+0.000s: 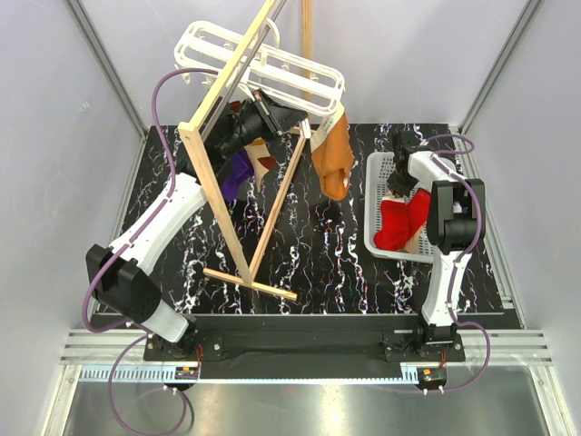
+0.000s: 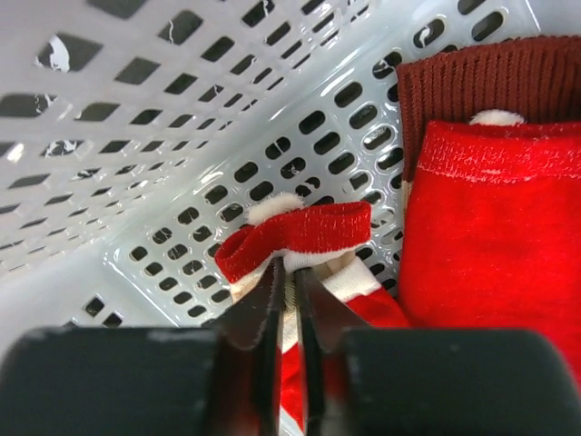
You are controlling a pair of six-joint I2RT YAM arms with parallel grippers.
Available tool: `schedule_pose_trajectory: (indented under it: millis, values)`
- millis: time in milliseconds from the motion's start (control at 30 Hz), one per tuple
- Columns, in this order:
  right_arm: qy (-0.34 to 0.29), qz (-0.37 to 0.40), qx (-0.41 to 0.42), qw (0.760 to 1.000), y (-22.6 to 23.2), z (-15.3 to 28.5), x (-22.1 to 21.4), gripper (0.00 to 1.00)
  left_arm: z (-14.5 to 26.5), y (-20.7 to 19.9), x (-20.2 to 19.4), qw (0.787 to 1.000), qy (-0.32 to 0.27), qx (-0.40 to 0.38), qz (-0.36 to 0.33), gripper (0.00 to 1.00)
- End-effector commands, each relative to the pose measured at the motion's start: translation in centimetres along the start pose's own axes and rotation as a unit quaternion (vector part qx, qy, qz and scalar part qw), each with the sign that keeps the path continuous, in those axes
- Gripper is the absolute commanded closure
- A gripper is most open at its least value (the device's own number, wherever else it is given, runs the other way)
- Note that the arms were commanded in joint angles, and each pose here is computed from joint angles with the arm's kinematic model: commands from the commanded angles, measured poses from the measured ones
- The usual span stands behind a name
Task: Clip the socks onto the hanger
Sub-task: Clamp the sock onto the hanger.
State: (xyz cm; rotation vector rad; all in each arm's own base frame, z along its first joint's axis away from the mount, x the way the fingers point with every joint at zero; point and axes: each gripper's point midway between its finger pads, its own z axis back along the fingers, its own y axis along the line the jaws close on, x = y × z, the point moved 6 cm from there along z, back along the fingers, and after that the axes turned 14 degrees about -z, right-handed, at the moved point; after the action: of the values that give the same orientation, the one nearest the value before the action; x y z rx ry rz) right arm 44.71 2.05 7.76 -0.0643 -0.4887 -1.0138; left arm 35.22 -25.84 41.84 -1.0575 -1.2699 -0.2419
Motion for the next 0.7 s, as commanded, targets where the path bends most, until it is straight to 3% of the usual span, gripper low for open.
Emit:
schedule_pose_trajectory:
  millis: [0, 100, 233, 400, 600, 667]
  values:
    - [-0.036, -0.004, 0.018, 0.999, 0.1, 2.3, 1.7, 0.89, 0.8, -0.5, 0.7, 1.0, -0.011, -0.007, -0.005, 1.0]
    - [-0.044, 0.017, 0.031, 0.998, 0.2, 4.5, 2.7, 1.0, 0.8, -0.5, 0.8, 1.0, -0.011, -0.008, -0.006, 1.0]
    - [-0.045, 0.046, 0.101, 0.993, 0.5, 8.2, 3.3, 1.0, 0.8, -0.6, 0.7, 1.0, -0.01, -0.009, -0.005, 1.0]
    - [-0.039, 0.119, 0.23, 0.965, -0.5, 14.4, 2.8, 1.0, 0.8, -0.5, 0.7, 1.0, -0.011, -0.009, -0.004, 1.0]
    - [-0.012, 0.222, 0.393, 0.892, -1.9, 21.1, 0.6, 1.0, 0.7, -0.5, 0.8, 1.0, -0.012, -0.01, -0.003, 1.0]
    - [0.011, 0.259, 0.46, 0.849, -2.1, 23.6, -0.7, 1.0, 0.7, -0.4, 0.7, 1.0, -0.011, -0.009, -0.002, 1.0]
